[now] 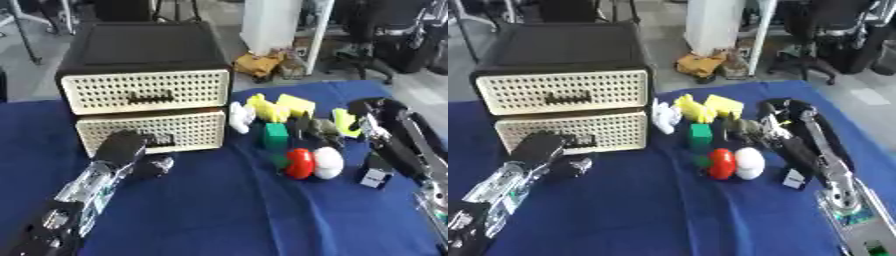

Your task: Pick up objects from table and place into drawer.

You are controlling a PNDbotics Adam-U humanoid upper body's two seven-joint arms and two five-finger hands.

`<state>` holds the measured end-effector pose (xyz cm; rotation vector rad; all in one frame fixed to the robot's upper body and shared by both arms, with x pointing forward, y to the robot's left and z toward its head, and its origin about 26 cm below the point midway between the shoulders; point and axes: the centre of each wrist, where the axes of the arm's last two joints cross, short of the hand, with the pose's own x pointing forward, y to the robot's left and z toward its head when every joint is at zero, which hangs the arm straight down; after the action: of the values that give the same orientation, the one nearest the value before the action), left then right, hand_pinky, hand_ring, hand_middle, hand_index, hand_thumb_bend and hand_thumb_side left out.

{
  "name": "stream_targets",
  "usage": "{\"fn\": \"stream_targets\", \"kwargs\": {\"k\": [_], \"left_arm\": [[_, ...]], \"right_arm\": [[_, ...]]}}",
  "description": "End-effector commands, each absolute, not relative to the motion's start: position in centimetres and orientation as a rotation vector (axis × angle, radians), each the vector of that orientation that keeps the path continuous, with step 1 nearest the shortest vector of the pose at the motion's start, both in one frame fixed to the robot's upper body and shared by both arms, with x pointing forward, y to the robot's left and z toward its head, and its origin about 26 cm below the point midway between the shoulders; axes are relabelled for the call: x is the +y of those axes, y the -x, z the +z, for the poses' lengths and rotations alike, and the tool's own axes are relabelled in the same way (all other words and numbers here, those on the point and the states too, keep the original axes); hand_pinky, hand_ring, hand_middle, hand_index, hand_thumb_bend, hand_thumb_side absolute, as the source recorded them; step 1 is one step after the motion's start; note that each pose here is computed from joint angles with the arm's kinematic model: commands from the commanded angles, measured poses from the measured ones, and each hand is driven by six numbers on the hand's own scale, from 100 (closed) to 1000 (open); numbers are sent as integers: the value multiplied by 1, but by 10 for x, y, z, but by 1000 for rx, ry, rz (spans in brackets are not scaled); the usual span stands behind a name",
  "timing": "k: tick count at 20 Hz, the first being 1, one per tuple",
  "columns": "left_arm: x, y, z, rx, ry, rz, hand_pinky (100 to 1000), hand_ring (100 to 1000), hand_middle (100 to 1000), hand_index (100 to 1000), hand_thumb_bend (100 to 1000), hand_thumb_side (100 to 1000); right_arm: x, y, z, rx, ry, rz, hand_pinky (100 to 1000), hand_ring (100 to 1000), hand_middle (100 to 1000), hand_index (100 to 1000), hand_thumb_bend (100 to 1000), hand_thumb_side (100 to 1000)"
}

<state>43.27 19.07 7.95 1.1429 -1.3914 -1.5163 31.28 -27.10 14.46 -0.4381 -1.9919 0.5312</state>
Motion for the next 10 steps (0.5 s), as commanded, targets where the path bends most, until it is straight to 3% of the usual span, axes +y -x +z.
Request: {"fn": "stream_targets", "kwargs": {"k": [1, 2, 10], "left_arm": [[193, -432, 80, -1376, -1132, -1525, 100, 100, 100, 632, 382, 1000], [193, -432, 80, -1375, -1130, -1524, 100, 100, 100, 567, 444, 1000], [188, -418, 90, -1424, -1048, -1506, 100, 100, 100, 579, 423, 1000]], "right_arm": [[-272, -313, 154, -2024, 444, 537, 429, 551, 623, 727, 100, 754], [-272, -313, 154, -2023, 444, 536, 429, 551, 623, 727, 100, 753], [-274, -312, 153, -2019, 452, 533, 430, 551, 623, 727, 100, 753]]}}
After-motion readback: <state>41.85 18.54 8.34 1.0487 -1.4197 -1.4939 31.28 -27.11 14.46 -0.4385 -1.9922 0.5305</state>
